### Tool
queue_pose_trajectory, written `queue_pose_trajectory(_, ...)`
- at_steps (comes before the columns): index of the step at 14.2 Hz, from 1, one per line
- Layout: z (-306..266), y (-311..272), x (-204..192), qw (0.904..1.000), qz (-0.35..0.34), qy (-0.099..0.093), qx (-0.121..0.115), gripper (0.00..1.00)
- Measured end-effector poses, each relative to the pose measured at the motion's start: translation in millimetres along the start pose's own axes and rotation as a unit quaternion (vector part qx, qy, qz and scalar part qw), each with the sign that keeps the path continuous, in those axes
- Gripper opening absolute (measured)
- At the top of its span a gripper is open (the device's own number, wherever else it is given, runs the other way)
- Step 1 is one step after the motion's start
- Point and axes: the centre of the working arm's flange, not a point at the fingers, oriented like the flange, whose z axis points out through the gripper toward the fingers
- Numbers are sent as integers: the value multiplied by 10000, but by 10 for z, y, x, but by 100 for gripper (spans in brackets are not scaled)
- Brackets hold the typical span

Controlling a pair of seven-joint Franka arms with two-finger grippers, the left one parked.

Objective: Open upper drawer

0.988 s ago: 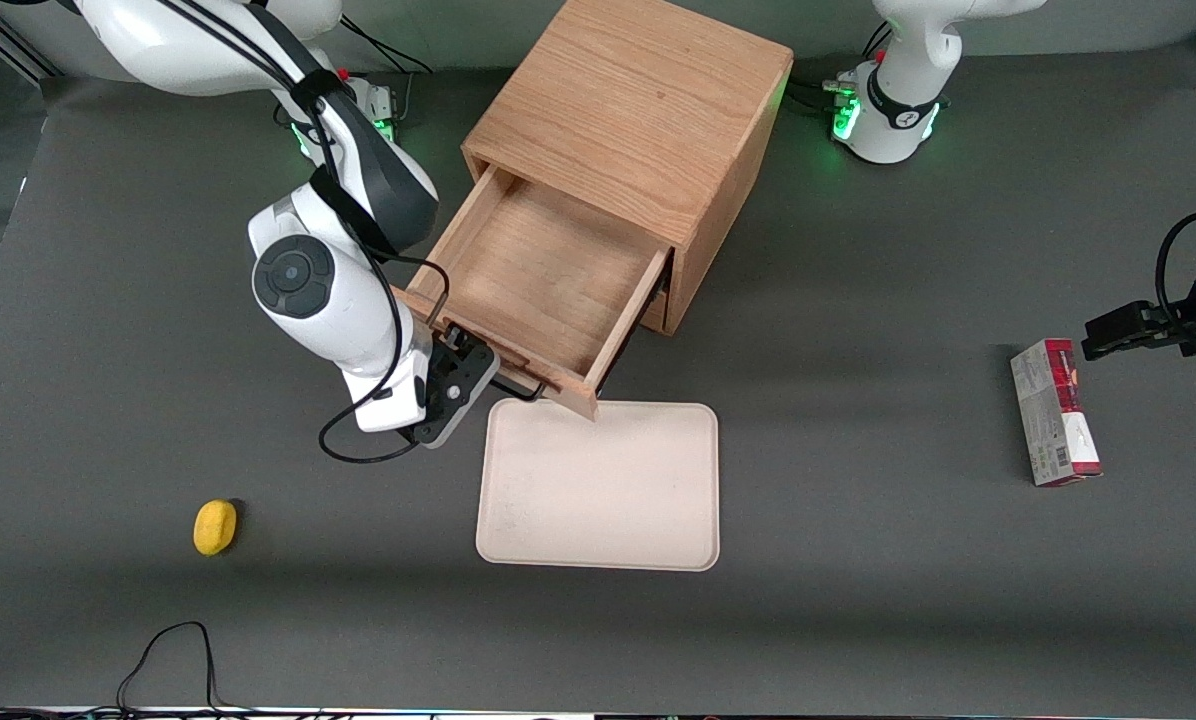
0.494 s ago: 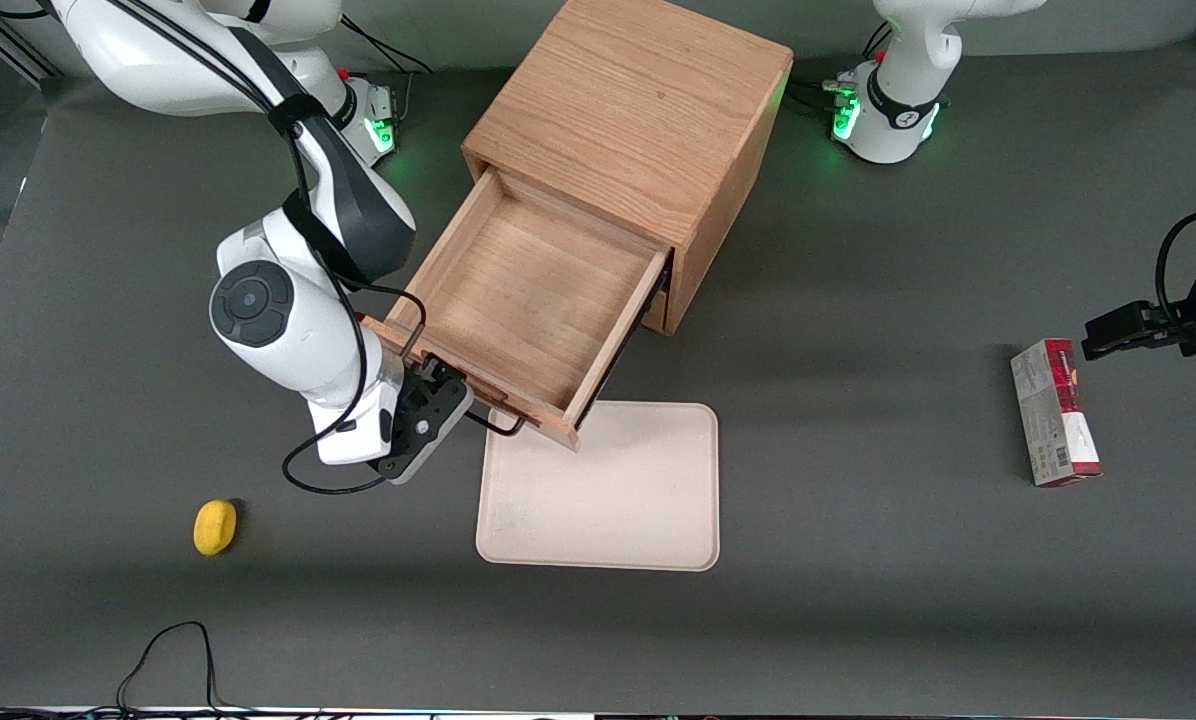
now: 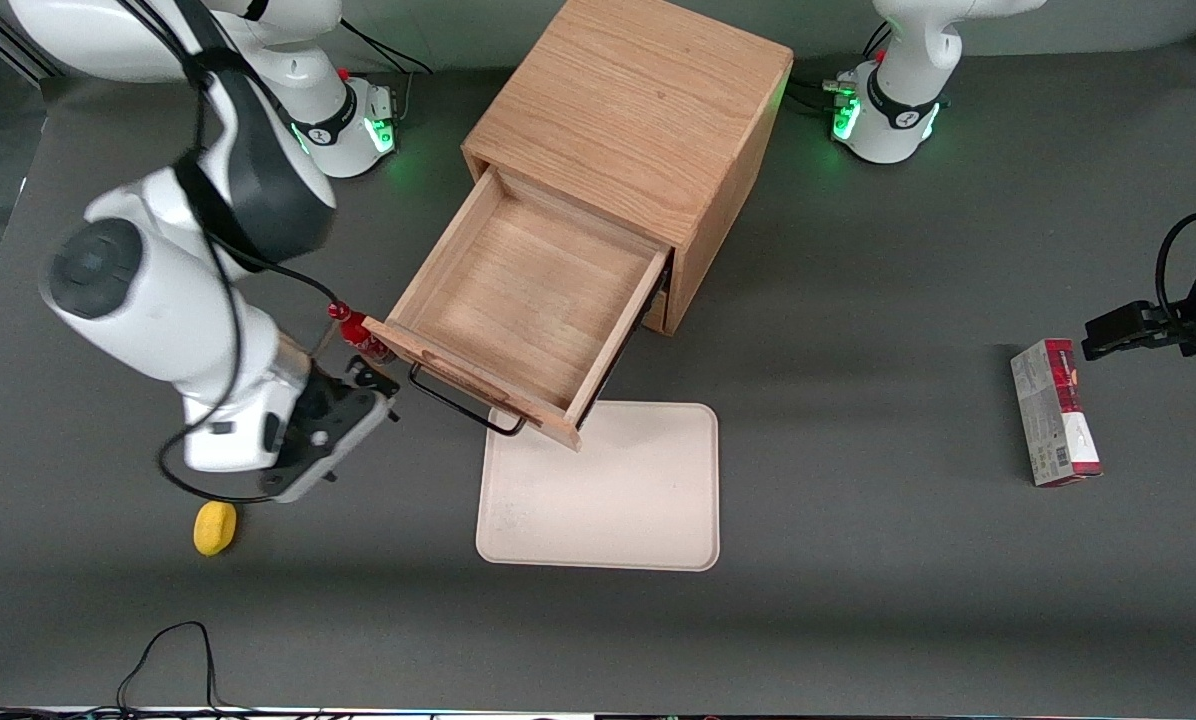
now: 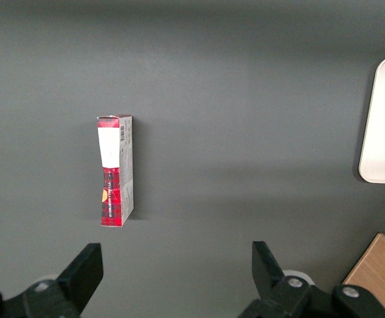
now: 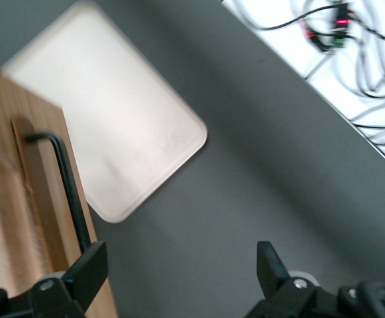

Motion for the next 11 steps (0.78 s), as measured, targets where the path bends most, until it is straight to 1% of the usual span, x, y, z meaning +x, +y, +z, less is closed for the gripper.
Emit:
queue_pose_trajectory(2,-373,228,-300,9986,499,-142,31,100)
queue_pose_trajectory(3,-535,298,-479,9968,769,-224,-13,100)
queue_pose_trajectory(4,-652,344,-672,9930,1140,-300,-76,100)
queue_pose_trajectory(5,-736,364,-895,9860,1622,-365,-141,100)
queue_pose_trajectory(7,-860,334,-1355,9678,2456,-498,-219,100)
queue_pose_trajectory(9,-1018,212,-1760,9517,2983,-697,-215,100)
queue_pose_trajectory(10,-1107,169,-1910,9454,3159,-781,-205,100)
queue_pose_trajectory(11,-1191,160,-2033,9411,3276,-816,-197,100)
